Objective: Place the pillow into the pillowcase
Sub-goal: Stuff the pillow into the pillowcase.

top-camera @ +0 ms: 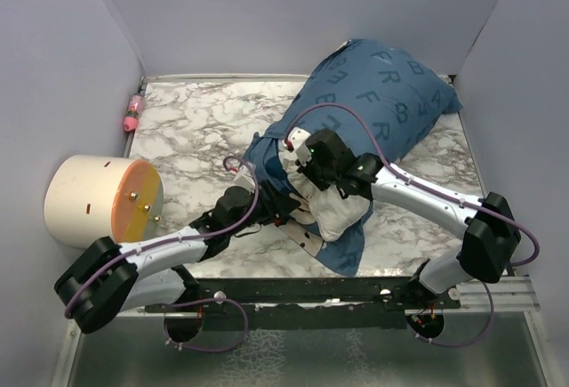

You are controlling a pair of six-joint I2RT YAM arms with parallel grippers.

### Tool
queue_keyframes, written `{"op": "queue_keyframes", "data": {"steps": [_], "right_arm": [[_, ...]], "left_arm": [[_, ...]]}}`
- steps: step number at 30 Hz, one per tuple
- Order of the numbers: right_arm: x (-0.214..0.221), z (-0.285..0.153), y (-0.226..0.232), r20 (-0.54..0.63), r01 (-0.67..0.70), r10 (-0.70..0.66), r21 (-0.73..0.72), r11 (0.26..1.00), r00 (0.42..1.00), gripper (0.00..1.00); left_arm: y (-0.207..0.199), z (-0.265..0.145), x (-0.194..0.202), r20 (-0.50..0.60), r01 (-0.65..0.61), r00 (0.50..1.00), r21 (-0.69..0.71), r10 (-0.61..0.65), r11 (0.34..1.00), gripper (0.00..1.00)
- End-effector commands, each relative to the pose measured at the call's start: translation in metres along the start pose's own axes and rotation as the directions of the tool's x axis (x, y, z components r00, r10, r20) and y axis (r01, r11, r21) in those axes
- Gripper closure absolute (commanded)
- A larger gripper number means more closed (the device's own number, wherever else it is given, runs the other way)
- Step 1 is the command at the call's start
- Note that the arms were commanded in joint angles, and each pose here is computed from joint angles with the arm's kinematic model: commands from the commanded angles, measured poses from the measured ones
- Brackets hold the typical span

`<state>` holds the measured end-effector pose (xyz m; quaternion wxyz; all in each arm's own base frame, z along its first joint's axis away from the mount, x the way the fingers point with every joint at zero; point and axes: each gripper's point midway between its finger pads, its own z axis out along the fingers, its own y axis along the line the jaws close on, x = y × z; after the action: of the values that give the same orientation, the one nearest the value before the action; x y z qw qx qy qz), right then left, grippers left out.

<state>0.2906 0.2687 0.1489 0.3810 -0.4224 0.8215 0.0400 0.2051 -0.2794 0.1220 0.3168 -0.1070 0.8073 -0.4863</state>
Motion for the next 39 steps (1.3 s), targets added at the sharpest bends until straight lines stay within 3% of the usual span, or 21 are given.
{"op": "queue_keyframes", "data": {"steps": [1, 8, 10, 12, 14, 18, 20, 23, 28, 33, 35, 37, 38, 39], "right_arm": [[-0.020, 0.008, 0.000, 0.103, -0.064, 0.068, -0.039, 0.997, 0.992, 0.99], [-0.014, 0.010, 0.007, 0.107, -0.090, 0.100, -0.094, 0.992, 0.989, 0.99], [-0.012, 0.009, 0.006, 0.106, -0.094, 0.103, -0.092, 0.991, 0.989, 0.99], [-0.009, 0.009, 0.002, 0.102, -0.100, 0.108, -0.084, 0.991, 0.989, 0.99], [-0.006, 0.012, -0.003, 0.093, -0.112, 0.118, -0.070, 0.991, 0.989, 0.99], [0.003, 0.021, -0.015, 0.057, -0.145, 0.147, -0.050, 0.988, 0.987, 0.99], [0.005, 0.027, -0.016, 0.048, -0.151, 0.154, -0.055, 0.987, 0.987, 0.99], [0.008, 0.036, -0.018, 0.030, -0.154, 0.156, -0.040, 0.987, 0.987, 0.99], [0.022, 0.066, -0.026, -0.047, -0.156, 0.156, -0.004, 0.988, 0.987, 0.99], [0.041, 0.107, -0.022, -0.128, -0.189, 0.182, -0.041, 0.981, 0.975, 0.99], [0.050, 0.121, -0.009, -0.160, -0.206, 0.188, -0.103, 0.973, 0.969, 0.99], [0.048, 0.123, 0.014, -0.160, -0.219, 0.185, -0.230, 0.948, 0.970, 0.98], [0.038, 0.116, 0.028, -0.128, -0.218, 0.186, -0.324, 0.920, 0.974, 0.94], [0.023, 0.103, 0.039, -0.074, -0.205, 0.191, -0.406, 0.891, 0.979, 0.83]], "left_arm": [[-0.020, 0.020, -0.028, 0.128, -0.006, 0.992, 0.043, 0.001, 0.999, 0.41], [0.003, 0.058, -0.033, 0.130, -0.048, 0.990, -0.094, 0.060, 0.994, 0.43], [0.016, 0.063, -0.035, 0.127, -0.076, 0.987, -0.158, 0.097, 0.984, 0.54], [0.022, 0.065, -0.031, 0.104, -0.095, 0.988, -0.183, 0.115, 0.978, 0.77], [0.022, 0.064, -0.026, 0.069, -0.108, 0.990, -0.184, 0.122, 0.977, 0.82], [0.025, 0.050, -0.020, 0.026, -0.133, 0.990, -0.200, 0.141, 0.971, 0.81], [0.023, 0.043, -0.021, 0.030, -0.153, 0.986, -0.191, 0.162, 0.970, 0.98], [0.016, 0.034, -0.027, 0.044, -0.186, 0.979, -0.178, 0.197, 0.966, 1.00], [-0.048, 0.015, -0.048, 0.078, -0.278, 0.957, -0.018, 0.279, 0.960, 1.00], [-0.157, -0.034, -0.085, 0.180, -0.360, 0.929, 0.229, 0.324, 0.904, 1.00], [-0.201, -0.059, -0.096, 0.221, -0.362, 0.929, 0.364, 0.298, 0.858, 1.00], [-0.220, -0.068, -0.099, 0.228, -0.369, 0.927, 0.404, 0.298, 0.837, 1.00], [-0.215, -0.065, -0.099, 0.222, -0.369, 0.927, 0.386, 0.303, 0.845, 1.00], [-0.201, -0.059, -0.099, 0.212, -0.366, 0.927, 0.345, 0.308, 0.864, 1.00]]}}
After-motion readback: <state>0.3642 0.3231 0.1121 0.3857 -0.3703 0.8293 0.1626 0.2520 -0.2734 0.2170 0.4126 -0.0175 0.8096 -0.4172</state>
